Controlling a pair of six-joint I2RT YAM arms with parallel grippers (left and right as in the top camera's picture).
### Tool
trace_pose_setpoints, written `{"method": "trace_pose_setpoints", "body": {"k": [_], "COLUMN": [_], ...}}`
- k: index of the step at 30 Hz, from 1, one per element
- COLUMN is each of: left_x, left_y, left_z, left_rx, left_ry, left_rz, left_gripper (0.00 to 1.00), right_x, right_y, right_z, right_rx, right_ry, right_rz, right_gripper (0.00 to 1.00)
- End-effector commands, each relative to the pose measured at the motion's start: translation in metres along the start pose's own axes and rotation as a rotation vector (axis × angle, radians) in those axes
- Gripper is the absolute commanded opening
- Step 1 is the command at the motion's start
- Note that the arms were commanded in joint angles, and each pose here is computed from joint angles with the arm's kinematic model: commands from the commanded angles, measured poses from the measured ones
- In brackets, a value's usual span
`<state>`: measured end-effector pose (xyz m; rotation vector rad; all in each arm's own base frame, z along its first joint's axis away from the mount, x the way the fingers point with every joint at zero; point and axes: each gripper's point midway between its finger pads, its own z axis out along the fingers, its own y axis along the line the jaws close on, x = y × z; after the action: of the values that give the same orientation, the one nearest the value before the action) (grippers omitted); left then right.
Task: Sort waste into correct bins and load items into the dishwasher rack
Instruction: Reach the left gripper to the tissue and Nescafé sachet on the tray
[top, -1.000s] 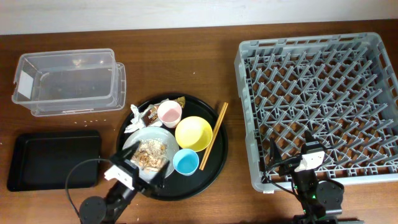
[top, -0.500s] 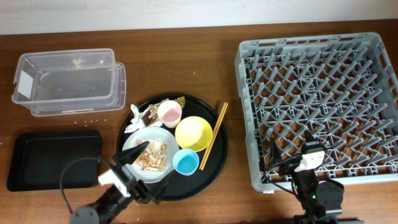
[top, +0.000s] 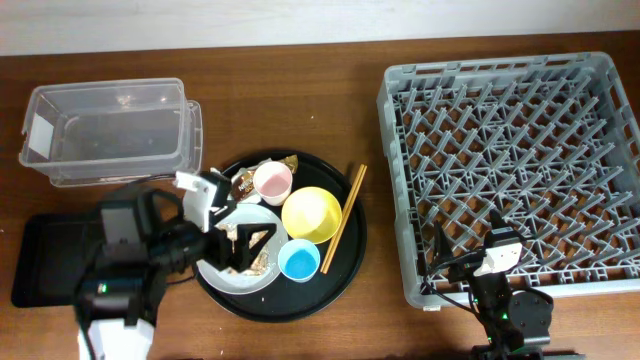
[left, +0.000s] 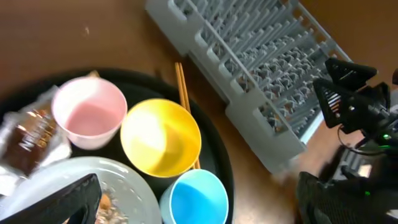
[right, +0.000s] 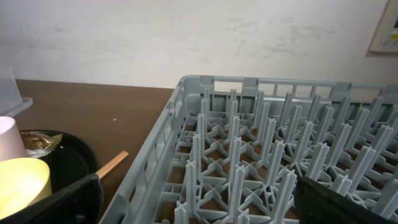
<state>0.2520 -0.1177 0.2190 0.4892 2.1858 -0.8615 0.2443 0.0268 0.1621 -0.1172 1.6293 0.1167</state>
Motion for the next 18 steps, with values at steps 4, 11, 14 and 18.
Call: {"method": "trace_pose_setpoints", "body": {"k": [4, 11, 14, 18], "left_x": [0.011, -0.016, -0.019, -0.039], "left_y": [0.070, 0.084, 0.081, 0.092], "left_z": [-0.009, -0.035, -0.033, -0.028], "left_rx": [-0.390, -0.547, -0.524, -0.541], "left_ry": [0.155, 0.189, 0.177, 0.108], "left_rz": [-0.294, -0.292, -0.288, -0.246], "left_gripper": [0.99, 0.99, 0.99, 0.99], "right_x": [0.003, 0.003, 0.003, 0.003], "right_y": [-0.003, -0.003, -0.003, -0.003], "right_z": [0.000, 0.000, 0.000, 0.000], "right_rx": [0.012, 0.012, 0.012, 0.012], "right_ry": [0.003, 0.003, 0.003, 0.003], "right_rz": [0.005, 0.005, 0.005, 0.005], "right_gripper": [0.99, 0.99, 0.99, 0.99]}}
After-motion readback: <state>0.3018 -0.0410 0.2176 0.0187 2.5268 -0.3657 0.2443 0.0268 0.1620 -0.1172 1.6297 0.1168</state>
